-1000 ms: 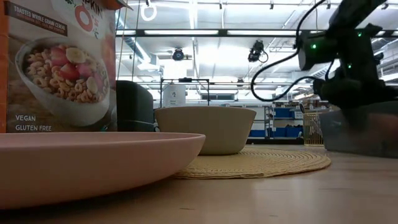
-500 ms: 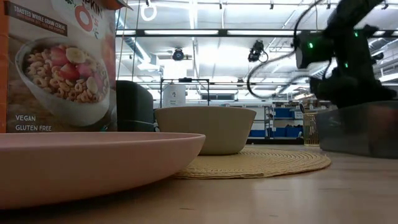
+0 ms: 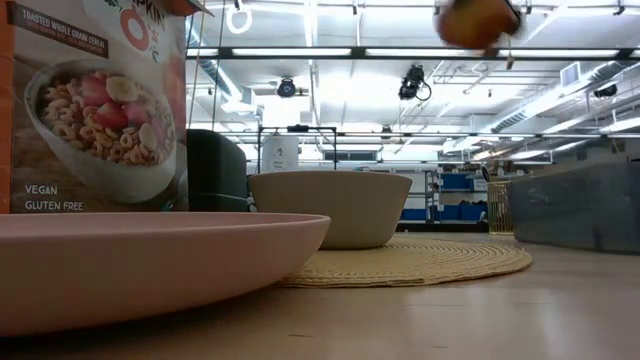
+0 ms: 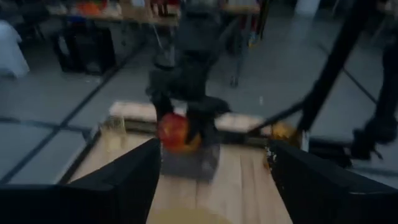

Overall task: Arrange a breakfast setting
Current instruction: Put the apple on the top left of the gray bowl on the yellow placemat

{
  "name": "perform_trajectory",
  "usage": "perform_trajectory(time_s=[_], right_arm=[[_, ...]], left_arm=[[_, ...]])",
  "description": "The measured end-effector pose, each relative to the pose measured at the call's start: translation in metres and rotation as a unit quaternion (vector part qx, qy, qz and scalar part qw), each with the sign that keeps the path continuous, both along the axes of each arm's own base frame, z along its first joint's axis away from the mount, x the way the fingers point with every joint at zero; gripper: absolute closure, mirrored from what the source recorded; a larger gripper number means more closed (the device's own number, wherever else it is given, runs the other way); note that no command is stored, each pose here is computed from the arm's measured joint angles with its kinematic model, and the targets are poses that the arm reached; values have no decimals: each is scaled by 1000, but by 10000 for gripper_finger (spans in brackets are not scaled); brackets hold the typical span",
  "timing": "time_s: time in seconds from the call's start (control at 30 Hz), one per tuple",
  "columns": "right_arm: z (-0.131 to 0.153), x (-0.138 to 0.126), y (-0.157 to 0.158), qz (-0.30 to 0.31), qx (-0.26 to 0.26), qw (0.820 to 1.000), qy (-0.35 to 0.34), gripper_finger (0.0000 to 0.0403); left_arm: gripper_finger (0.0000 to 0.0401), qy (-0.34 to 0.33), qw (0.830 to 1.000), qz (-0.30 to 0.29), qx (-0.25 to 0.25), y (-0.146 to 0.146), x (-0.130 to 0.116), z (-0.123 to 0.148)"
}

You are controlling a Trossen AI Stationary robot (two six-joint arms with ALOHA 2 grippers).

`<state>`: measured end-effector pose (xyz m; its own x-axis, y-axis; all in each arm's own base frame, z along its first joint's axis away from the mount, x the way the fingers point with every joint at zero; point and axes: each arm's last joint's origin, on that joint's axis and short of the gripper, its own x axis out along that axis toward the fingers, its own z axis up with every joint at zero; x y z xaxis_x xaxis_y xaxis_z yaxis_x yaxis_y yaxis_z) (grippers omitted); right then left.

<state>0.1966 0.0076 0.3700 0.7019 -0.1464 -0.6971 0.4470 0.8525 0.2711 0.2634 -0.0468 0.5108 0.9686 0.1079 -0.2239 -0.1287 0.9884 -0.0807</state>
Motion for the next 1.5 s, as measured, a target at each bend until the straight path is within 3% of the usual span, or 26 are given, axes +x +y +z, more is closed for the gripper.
perform_trajectory(time_s=[0.07, 0.17, 0.27, 0.43, 0.7, 1.23, 1.5], right_arm=[[19, 8, 11, 39, -39, 994, -91, 63], [40, 20, 29, 85, -91, 972, -201, 63], [45, 33, 40, 103, -127, 956, -242, 63], [39, 55, 48, 120, -148, 947, -257, 63], [35, 65, 49, 128, -168, 943, -255, 63], [32, 68, 44, 131, -181, 944, -242, 62], [31, 68, 43, 132, -183, 945, -235, 44]], left_arm=[[104, -27, 1000, 13, 0, 7, 10, -5], [109, -60, 998, 16, 4, 12, 31, -22], [119, -124, 992, -8, 6, 13, 52, -37], [134, -116, 993, -10, 6, 15, 79, -68], [182, -102, 995, -5, -5, 15, 94, -82], [376, -90, 995, -42, -23, 25, 97, -86], [384, -85, 995, -45, -25, 25, 97, -86]])
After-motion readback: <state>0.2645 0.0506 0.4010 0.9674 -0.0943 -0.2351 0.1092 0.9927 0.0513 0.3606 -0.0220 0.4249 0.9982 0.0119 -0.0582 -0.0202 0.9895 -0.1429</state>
